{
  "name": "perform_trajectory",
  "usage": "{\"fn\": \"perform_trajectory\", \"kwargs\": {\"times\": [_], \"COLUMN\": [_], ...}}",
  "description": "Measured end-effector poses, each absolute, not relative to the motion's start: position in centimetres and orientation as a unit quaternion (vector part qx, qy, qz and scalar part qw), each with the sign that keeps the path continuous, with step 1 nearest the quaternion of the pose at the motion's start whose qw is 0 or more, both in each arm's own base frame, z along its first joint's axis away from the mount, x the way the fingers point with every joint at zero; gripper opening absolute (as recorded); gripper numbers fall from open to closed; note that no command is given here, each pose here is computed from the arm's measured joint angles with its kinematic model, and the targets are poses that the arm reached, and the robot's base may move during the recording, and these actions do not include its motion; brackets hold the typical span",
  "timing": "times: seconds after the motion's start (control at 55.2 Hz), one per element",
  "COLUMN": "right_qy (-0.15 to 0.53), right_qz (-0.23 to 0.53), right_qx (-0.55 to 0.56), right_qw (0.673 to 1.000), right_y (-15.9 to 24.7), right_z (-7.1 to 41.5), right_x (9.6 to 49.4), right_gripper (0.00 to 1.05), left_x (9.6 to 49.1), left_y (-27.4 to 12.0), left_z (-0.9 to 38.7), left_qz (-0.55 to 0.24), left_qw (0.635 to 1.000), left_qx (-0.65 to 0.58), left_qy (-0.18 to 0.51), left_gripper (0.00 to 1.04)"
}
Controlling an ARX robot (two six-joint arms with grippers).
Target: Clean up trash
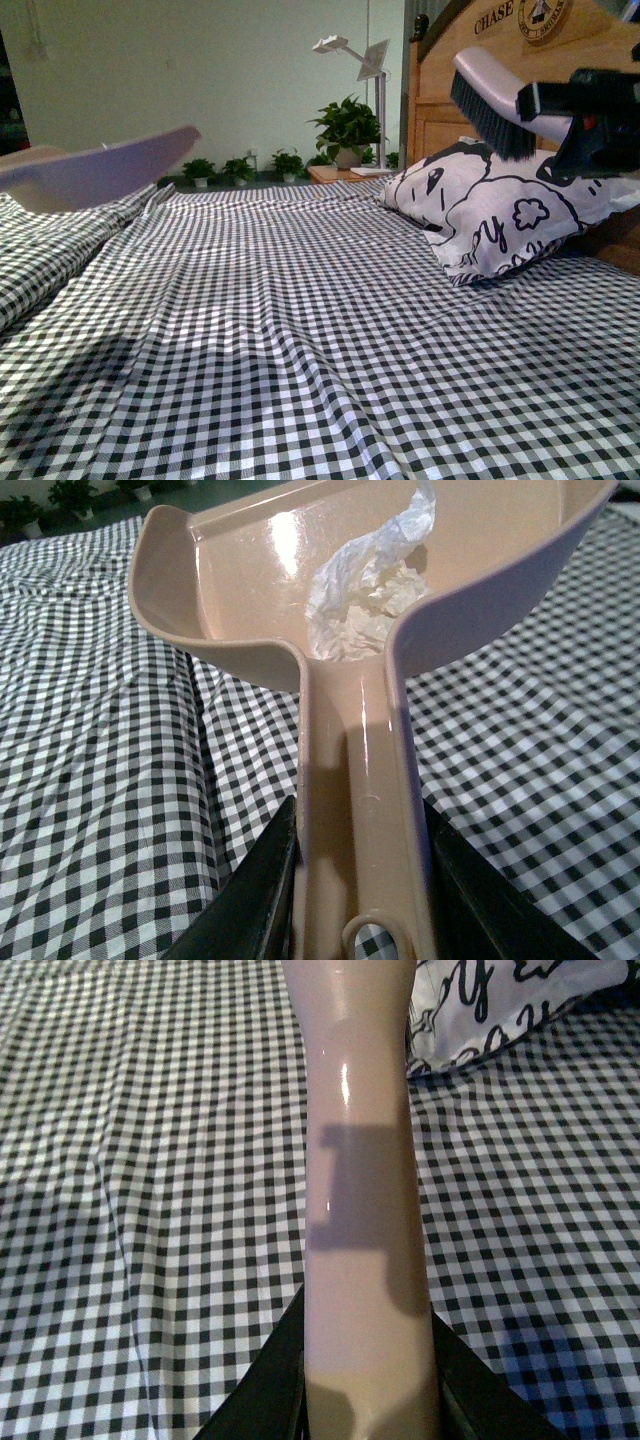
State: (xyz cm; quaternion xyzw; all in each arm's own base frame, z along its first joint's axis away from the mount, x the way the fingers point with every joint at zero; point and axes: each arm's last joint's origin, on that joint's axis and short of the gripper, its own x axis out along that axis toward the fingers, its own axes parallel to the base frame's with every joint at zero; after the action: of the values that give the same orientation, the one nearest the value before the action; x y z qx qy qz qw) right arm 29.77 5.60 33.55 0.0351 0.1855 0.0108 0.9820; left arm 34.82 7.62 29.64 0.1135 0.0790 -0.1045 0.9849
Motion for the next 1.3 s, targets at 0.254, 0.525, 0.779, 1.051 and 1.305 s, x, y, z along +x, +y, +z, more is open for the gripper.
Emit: {"fn": "perform_trajectory", "kwargs": {"times": [0.254, 0.525, 0.779, 1.051, 1.305], "right_qy": [0.147, 0.106, 0.069, 0.058, 0.041], "right_qz": [0.007, 0.003, -0.013, -0.021, -0.038], "right_qx": [0.048, 0.071, 0.087, 0.092, 0.110], "right_qw": [0.988, 0.992, 0.994, 0.994, 0.992], "right_y": [5.2, 5.2, 5.0, 5.3, 5.1], "right_z": [35.0, 35.9, 36.8, 36.5, 36.7], "right_x": [26.7, 23.4, 19.9, 16.5, 14.2], "right_gripper": [0.20, 0.20, 0.20, 0.20, 0.20], "left_x": [30.1, 25.9, 21.8, 18.5, 16.2], "left_y": [7.0, 8.0, 8.0, 7.8, 7.6], "left_z": [32.2, 33.3, 34.7, 35.3, 35.1], "left_qz": [-0.106, -0.084, -0.090, -0.094, -0.110], "left_qw": [0.988, 0.993, 0.993, 0.994, 0.993], "left_qx": [0.096, 0.080, 0.072, 0.057, 0.044], "left_qy": [0.050, 0.034, 0.009, 0.003, 0.006], "left_gripper": [0.29, 0.29, 0.29, 0.29, 0.29]}}
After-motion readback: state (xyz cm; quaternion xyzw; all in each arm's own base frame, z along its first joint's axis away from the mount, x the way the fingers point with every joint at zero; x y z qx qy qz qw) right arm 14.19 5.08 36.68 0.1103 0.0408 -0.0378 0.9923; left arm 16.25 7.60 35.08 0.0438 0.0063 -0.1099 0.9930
